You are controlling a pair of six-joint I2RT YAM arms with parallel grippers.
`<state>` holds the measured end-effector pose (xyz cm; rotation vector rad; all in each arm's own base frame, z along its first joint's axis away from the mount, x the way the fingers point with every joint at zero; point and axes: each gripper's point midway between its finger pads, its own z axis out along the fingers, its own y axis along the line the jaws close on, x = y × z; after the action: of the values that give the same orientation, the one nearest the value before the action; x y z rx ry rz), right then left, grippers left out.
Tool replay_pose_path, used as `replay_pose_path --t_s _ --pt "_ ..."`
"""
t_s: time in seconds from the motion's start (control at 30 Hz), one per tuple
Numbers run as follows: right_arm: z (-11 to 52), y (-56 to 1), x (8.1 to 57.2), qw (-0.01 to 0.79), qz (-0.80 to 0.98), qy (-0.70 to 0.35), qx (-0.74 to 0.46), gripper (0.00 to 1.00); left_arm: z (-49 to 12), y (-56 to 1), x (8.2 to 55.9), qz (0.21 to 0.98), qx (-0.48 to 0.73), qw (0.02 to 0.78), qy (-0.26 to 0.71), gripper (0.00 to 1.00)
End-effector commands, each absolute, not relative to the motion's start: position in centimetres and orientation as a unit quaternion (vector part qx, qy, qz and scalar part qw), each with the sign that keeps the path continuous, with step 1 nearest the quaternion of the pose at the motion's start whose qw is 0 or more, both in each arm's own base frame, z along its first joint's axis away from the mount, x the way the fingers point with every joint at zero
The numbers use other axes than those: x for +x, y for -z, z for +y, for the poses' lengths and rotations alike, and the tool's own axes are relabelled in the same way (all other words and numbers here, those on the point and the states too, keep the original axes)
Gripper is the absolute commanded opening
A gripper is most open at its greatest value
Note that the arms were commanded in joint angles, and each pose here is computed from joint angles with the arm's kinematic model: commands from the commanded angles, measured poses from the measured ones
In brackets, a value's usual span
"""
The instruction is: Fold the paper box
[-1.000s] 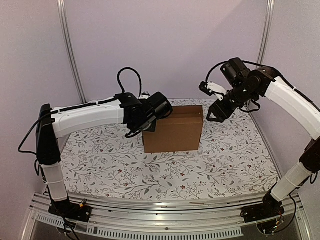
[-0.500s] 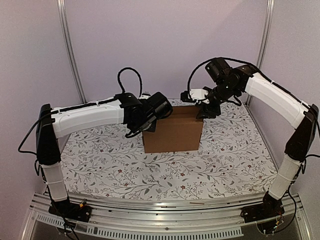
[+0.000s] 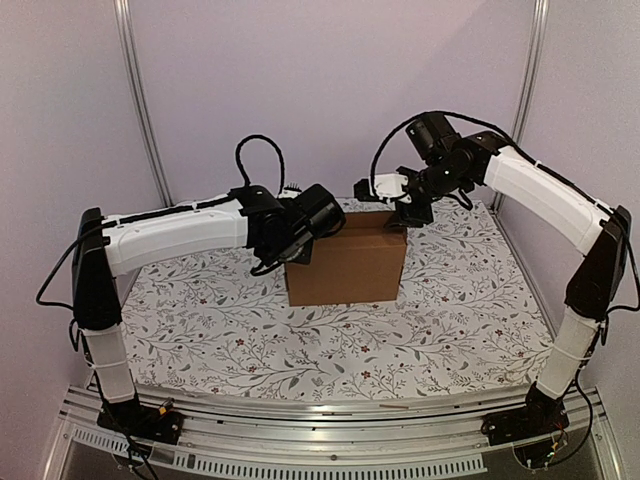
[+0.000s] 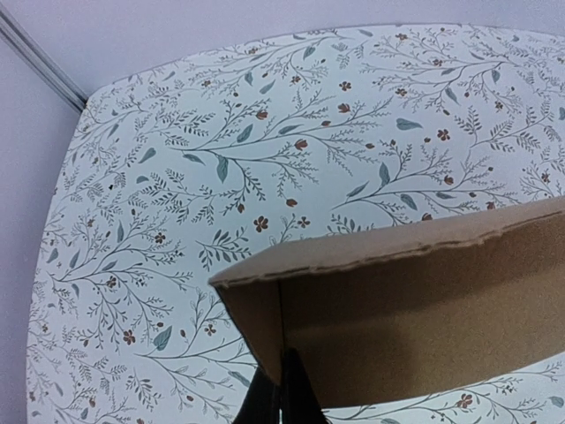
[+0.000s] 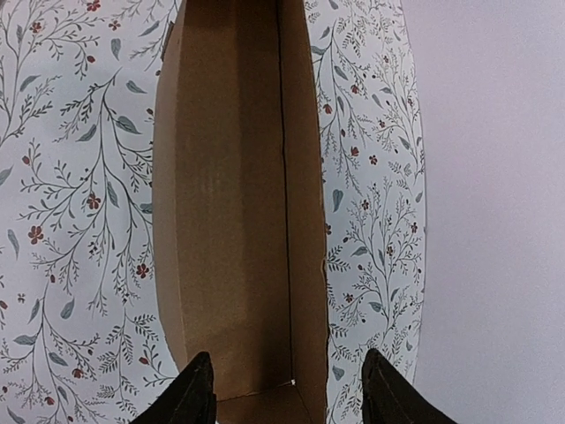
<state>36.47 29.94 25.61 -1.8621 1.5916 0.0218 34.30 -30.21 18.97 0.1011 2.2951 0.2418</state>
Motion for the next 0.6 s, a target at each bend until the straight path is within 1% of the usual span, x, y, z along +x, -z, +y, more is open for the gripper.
replay_pose_path --t_s 0.0,0.1,0.27,0.47,0.57 --pt "31.3 -25.7 38.0 0.357 0.598 0.001 -0.718 0.55 -29.9 -15.3 32.1 0.931 0.091 0.334 -0.119 0.0" --pt "31.5 -24.6 38.5 0.347 0.603 0.002 -0.718 0.52 -29.9 -15.4 32.1 0.93 0.091 0.335 -0.118 0.0" --pt "31.6 -23.6 38.5 0.336 0.604 0.0 -0.723 0.42 -30.0 -15.5 32.2 0.93 0.091 0.337 -0.118 0.0" --pt "31.5 -23.5 38.1 0.336 0.599 0.002 -0.727 0.19 -30.0 -15.4 32.2 0.93 0.09 0.336 -0.117 0.0" --pt "31.5 -22.9 37.8 0.336 0.596 0.006 -0.729 0.12 -30.1 -15.3 32.2 0.931 0.09 0.335 -0.116 0.0"
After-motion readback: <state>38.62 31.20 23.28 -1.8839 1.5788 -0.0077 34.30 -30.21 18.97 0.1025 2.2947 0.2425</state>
